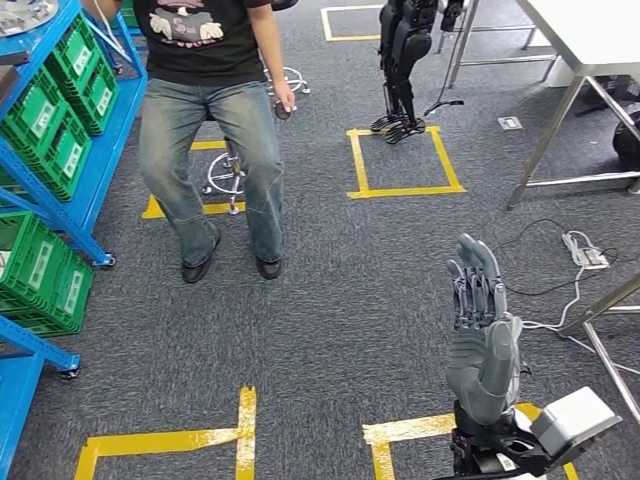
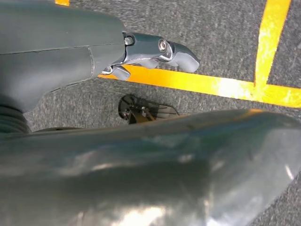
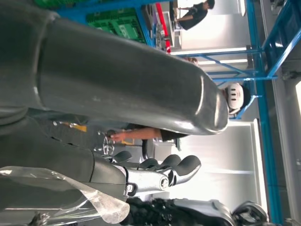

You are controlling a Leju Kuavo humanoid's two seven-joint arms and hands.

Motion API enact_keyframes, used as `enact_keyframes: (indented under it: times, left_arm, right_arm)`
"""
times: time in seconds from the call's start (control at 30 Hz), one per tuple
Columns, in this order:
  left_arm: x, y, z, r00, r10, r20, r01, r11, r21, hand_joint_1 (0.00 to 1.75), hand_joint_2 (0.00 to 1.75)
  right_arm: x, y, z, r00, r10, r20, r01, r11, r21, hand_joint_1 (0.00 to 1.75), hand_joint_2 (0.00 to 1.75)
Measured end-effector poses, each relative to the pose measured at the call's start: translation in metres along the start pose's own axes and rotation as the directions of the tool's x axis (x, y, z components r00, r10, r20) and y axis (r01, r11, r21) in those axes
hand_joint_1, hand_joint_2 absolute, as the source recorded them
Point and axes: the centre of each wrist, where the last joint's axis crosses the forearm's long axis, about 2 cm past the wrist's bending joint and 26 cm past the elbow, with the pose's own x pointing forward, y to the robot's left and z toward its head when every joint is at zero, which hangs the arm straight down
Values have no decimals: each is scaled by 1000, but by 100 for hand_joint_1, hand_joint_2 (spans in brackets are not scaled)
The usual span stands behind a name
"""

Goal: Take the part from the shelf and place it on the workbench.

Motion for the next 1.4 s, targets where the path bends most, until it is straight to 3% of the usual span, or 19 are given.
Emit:
enact_keyframes:
  times: [1.4]
  left_arm:
    - [-3, -1, 2, 1000, 9, -10, -9, 1000, 8, 0, 0]
  right_arm:
    - [0, 0, 0, 1000, 1, -1, -1, 1000, -1, 0, 0]
